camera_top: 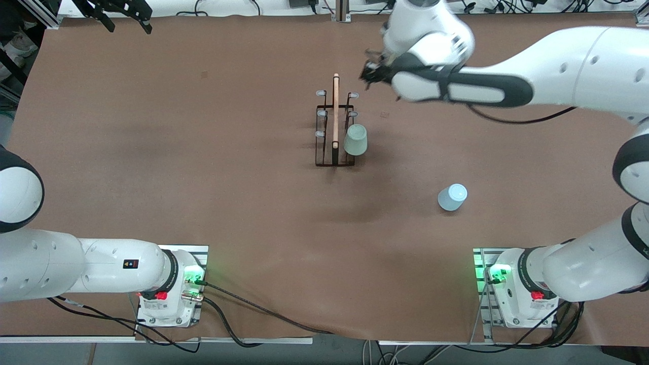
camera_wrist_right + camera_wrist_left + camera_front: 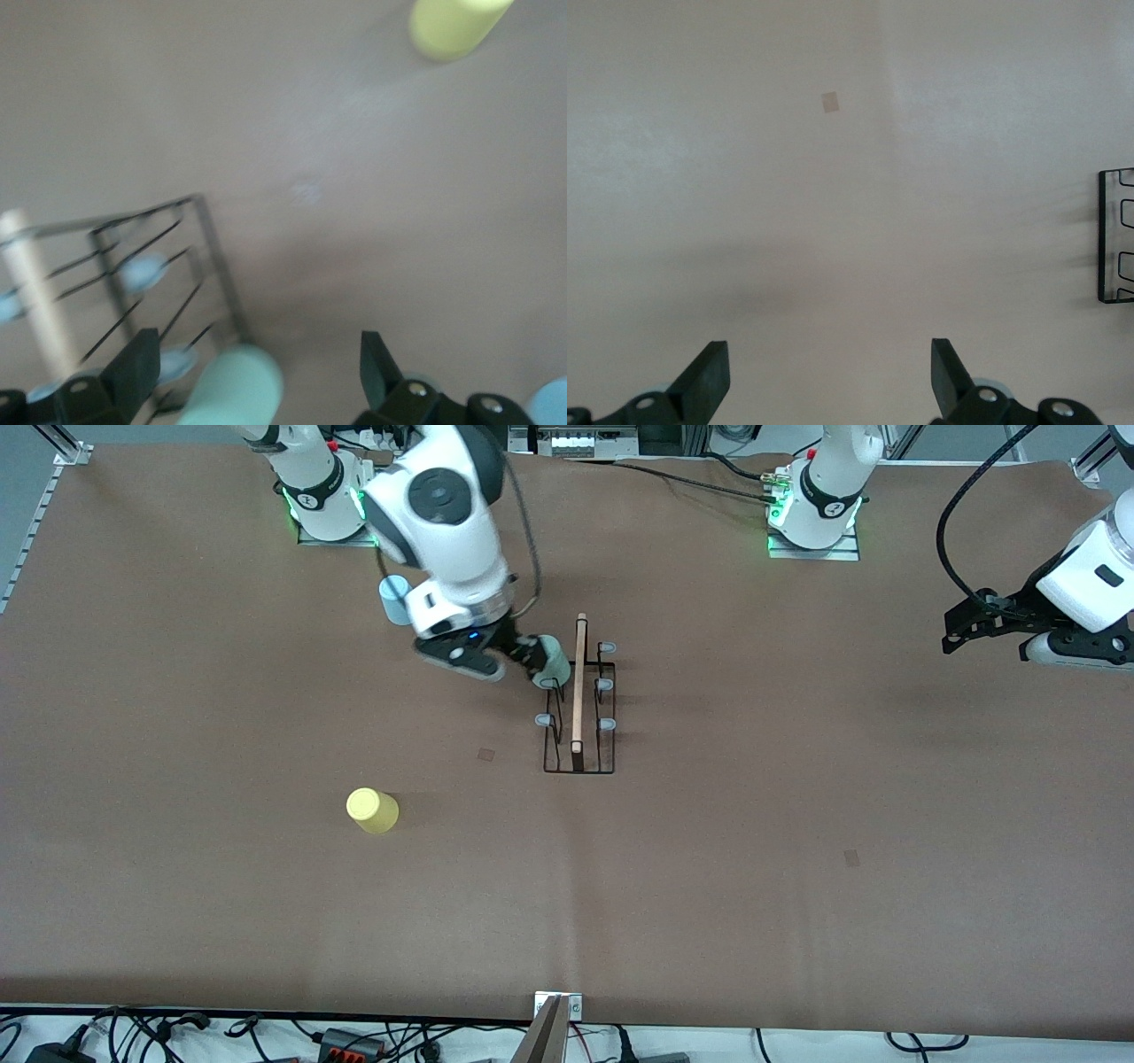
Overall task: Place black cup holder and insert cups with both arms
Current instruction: 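Move the right gripper to the yellow cup and grasp it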
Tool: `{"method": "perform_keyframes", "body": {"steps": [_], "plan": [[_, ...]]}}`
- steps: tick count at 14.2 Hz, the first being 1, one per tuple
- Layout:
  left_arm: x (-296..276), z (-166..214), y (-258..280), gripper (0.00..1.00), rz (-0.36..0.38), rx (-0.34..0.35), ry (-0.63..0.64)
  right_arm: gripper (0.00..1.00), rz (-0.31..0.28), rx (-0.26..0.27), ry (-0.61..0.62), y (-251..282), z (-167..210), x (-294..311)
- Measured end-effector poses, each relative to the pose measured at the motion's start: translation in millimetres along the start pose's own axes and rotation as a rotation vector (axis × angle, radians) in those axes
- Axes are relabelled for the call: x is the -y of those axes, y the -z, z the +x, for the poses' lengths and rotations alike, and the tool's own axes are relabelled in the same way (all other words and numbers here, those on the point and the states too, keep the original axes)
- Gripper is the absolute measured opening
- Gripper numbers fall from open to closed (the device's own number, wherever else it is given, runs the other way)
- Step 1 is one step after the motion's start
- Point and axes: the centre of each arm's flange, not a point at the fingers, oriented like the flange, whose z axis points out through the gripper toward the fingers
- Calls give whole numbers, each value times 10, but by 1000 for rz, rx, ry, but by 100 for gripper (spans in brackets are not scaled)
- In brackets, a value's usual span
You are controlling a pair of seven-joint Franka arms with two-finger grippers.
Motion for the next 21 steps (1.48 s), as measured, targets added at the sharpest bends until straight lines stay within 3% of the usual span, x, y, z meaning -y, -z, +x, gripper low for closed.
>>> {"method": "perform_keyframes", "body": {"steps": [4, 7, 9, 13, 21], "plan": [[-16, 4, -12, 100, 0, 1, -3, 100, -35, 17, 223, -153, 1152, -1105], [-17, 11, -13, 100, 0, -2, -3, 100, -20, -1, 399, -477, 1595, -1570], [-17, 31, -33, 100, 0, -4, -3, 100, 1, -29, 491, -699, 1717, -1650], [-43, 83, -70, 100, 0, -7, -9, 100, 61, -99, 532, -1114, 1772, -1562], [-72, 165, -113, 100, -1, -7, -15, 100, 55, -135, 525, -1720, 1840, -1710]]}}
